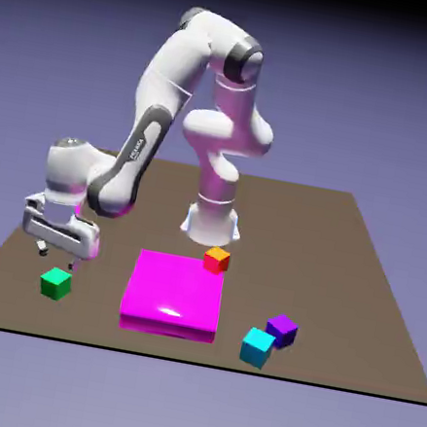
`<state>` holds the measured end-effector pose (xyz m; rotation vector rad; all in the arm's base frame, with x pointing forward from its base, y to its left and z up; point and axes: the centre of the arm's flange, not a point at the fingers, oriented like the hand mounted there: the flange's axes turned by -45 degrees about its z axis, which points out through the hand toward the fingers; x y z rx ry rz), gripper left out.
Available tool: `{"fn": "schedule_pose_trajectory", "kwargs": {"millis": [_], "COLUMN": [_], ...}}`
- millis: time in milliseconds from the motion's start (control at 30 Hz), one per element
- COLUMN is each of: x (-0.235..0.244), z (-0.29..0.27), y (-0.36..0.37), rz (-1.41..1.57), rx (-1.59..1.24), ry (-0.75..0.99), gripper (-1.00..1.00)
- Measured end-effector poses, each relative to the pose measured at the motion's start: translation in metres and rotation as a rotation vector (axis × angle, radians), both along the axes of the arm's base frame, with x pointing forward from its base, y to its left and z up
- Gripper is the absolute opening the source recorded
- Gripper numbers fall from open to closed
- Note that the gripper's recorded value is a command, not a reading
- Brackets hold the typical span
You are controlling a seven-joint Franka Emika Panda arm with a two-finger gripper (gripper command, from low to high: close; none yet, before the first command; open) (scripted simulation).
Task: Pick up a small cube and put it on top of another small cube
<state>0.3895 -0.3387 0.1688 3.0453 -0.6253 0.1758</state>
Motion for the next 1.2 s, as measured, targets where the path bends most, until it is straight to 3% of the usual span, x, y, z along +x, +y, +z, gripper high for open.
{"fn": "schedule_pose_trajectory", "kwargs": {"millis": [100,133,433,700,900,1000,1167,1200], "x": [0.002,0.001,-0.004,0.113,0.097,0.099,0.103,0.103], "z": [-0.041,-0.046,0.024,0.048,0.081,0.08,0.012,0.01], "y": [0.0,0.0,0.002,0.255,0.478,0.472,0.476,0.476], "rz": [-0.002,-0.003,-0.003,0.668,1.21,1.192,1.192,1.192], "rx": [0.004,0.005,0.006,0.013,-0.015,0.005,0.005,0.005], "ry": [0.0,0.0,0.0,0.008,-0.004,0.004,0.004,0.004], "gripper": [0.0,-1.0,-1.0,-1.0,-1.0,-1.0,-1.0,1.0]}}
